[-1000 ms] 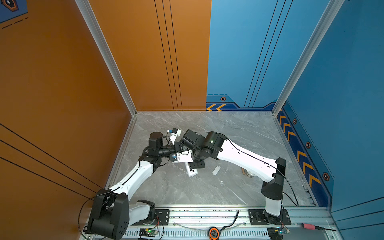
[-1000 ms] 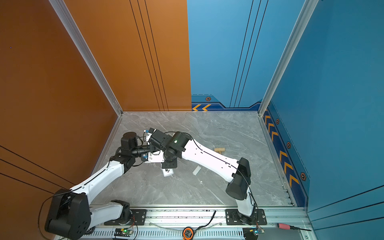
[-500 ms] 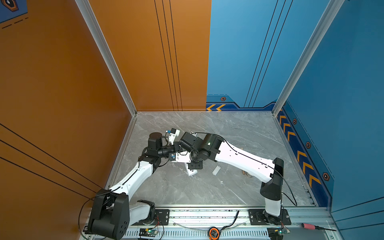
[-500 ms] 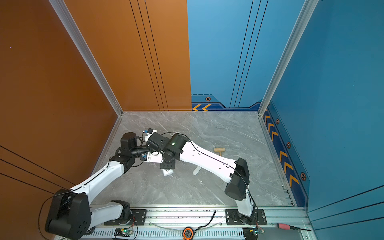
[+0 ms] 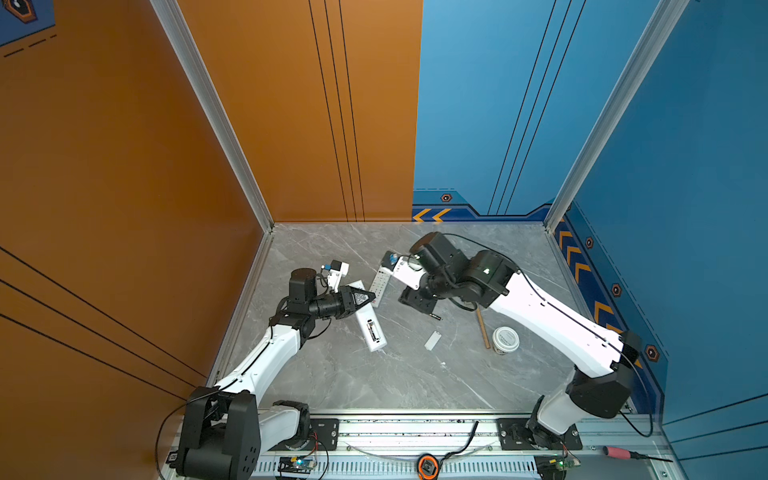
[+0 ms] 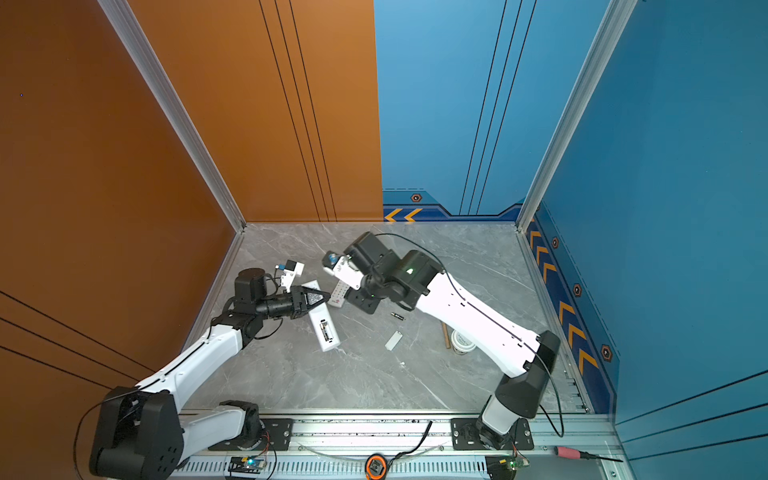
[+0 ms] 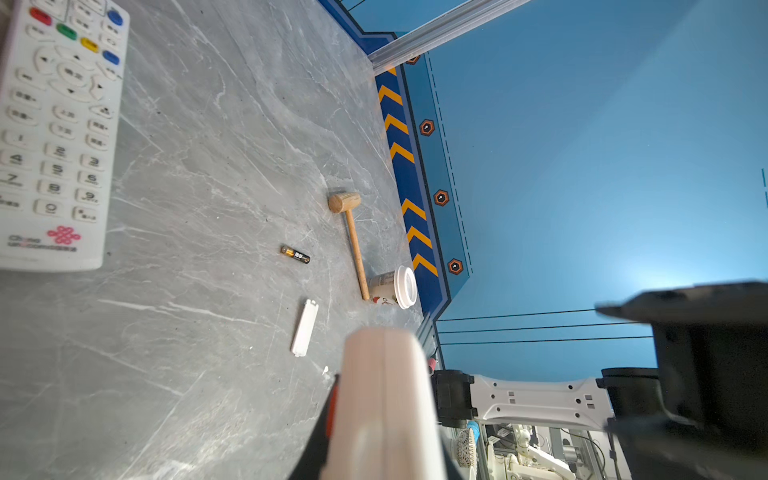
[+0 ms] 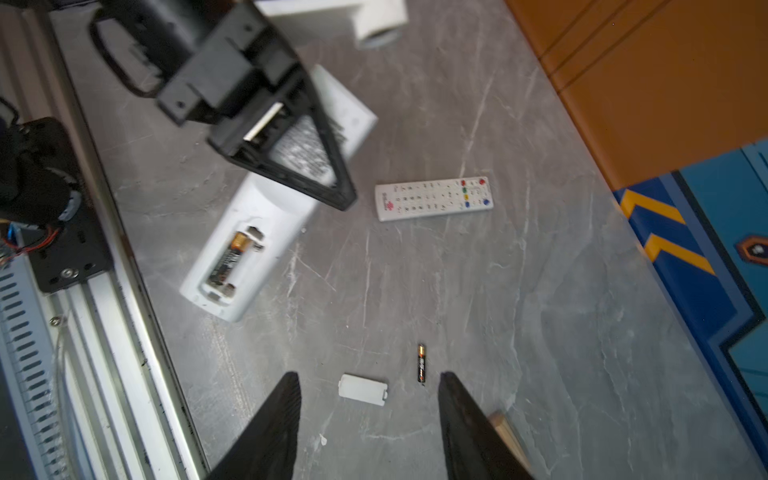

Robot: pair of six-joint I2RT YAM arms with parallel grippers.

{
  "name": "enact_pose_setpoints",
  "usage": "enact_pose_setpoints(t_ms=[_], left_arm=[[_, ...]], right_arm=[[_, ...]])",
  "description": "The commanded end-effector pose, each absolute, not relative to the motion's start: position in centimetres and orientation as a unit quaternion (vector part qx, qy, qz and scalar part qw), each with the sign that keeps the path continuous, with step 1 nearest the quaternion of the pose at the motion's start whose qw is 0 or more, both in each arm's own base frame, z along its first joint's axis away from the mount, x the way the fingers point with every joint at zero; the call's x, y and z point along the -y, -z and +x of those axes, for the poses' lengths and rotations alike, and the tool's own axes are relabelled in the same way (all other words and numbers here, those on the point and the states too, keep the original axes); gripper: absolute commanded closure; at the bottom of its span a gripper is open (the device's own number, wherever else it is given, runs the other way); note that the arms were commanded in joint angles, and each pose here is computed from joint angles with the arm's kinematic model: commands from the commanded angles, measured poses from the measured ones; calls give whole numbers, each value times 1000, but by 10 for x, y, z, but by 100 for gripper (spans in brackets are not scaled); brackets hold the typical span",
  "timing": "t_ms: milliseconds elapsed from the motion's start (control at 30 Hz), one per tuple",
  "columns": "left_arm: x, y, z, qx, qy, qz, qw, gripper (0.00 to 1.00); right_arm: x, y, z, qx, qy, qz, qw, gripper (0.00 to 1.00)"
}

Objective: Load the batteries into the remote control
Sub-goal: 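Lift the right gripper away toward the remaining battery on the table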

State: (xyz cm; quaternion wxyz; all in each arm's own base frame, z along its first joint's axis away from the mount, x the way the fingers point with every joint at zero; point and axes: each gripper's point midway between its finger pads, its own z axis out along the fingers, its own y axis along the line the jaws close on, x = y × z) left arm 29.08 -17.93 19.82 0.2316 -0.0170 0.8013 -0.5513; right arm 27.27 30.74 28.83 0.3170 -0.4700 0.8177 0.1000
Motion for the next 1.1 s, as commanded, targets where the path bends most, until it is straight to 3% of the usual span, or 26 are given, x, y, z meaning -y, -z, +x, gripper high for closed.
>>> enact_pose_setpoints(t_ms=[0,100,233,467,800,1067], left_arm=[[177,-195,284,-807,541,-6,239,100],[178,-193,280,-809,539,-7,236,100],[178,-192,276,-812,535,-7,234,100],[176,-184,274,-818,526,-13,233,100],[177,-180,274,-823,510,-7,249,100],[179,-185,274,-822,504,11,265,100]], right_arm=[[-270,-230,305,-894,-104,-357,248,45],[-229,-188,337,-940,-84,-265,199,43],[-217,-154,352,-967,-100,-182,147,41],[-244,-117,342,-980,-149,-76,104,32],[-264,-98,326,-939,-244,237,55,15],[-255,-83,318,-899,-214,382,28,18]])
